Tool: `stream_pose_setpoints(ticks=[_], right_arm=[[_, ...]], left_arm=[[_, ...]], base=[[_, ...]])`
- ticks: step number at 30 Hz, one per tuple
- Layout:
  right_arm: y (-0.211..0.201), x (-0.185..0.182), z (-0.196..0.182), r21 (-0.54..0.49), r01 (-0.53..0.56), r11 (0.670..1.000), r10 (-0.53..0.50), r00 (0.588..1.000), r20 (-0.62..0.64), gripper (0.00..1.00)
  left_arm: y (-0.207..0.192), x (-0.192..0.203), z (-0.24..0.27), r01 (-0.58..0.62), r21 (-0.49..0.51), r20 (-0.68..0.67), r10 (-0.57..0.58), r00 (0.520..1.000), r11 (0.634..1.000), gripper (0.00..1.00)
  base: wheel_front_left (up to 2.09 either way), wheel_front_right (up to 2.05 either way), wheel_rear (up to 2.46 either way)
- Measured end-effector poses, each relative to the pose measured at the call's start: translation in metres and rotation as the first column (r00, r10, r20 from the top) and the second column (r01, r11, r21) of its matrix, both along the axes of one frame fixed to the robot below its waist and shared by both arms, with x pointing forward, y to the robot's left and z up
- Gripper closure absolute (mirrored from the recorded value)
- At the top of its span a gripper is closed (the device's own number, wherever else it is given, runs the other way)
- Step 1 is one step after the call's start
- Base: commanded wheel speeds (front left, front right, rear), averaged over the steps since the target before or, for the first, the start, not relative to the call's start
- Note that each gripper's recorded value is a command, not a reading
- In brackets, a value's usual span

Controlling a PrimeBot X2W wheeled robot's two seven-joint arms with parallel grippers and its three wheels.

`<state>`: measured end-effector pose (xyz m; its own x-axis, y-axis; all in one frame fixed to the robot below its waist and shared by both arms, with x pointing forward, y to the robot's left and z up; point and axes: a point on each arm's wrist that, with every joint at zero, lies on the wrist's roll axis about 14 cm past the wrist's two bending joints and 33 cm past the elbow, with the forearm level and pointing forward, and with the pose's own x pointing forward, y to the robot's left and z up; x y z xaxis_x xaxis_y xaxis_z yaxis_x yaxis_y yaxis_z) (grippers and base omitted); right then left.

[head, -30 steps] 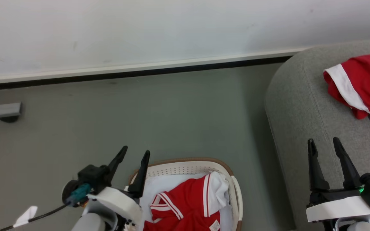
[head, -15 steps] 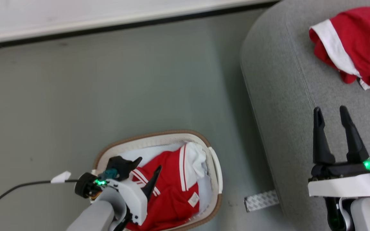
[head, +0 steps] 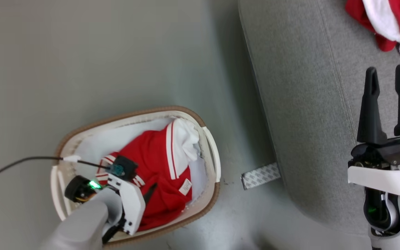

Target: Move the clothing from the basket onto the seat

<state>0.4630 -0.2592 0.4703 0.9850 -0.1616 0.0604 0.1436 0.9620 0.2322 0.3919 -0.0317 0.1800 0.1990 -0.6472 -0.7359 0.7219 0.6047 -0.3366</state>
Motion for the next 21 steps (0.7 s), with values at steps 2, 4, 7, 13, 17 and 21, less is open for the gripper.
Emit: stream_pose_setpoints(ticks=[2, 4, 7, 13, 17, 21], right_arm=[[-0.002, 0.003, -0.002, 0.0, 0.003, 1.0, -0.003, 1.0, 0.001, 0.0], [-0.004, 0.005, -0.005, -0.001, 0.008, 1.0, -0.008, 1.0, -0.003, 0.0], [-0.007, 0.008, -0.01, -0.003, 0.012, 1.0, -0.013, 1.0, -0.009, 0.0], [-0.01, 0.008, -0.03, -0.004, 0.023, 1.0, -0.023, 0.998, -0.061, 0.0], [-0.012, 0.006, -0.038, -0.001, 0.029, 1.0, -0.028, 0.996, -0.082, 0.0], [-0.014, 0.004, -0.041, -0.004, 0.035, 0.999, -0.035, 0.995, -0.097, 0.0]], left_arm=[[0.0, -0.003, -0.014, 0.02, 0.022, -0.038, -0.019, 0.999, 1.0, 0.0], [-0.002, -0.008, -0.026, 0.034, 0.03, -0.078, -0.031, 0.996, 0.999, 0.0], [-0.012, -0.019, -0.039, 0.088, 0.03, -0.123, -0.084, 0.989, 0.996, 0.0], [-0.007, -0.046, -0.071, 0.2, 0.097, -0.244, -0.172, 0.954, 0.975, 0.0], [-0.002, -0.049, -0.084, 0.255, 0.133, -0.278, -0.211, 0.937, 0.958, 0.0], [0.001, -0.05, -0.094, 0.31, 0.17, -0.299, -0.25, 0.921, 0.936, 0.0]], base=[[0.0, 0.0, 0.0], [0.0, 0.0, 0.0], [0.0, 0.0, 0.0], [0.0, 0.0, 0.0], [0.0, 0.0, 0.0], [0.0, 0.0, 0.0]])
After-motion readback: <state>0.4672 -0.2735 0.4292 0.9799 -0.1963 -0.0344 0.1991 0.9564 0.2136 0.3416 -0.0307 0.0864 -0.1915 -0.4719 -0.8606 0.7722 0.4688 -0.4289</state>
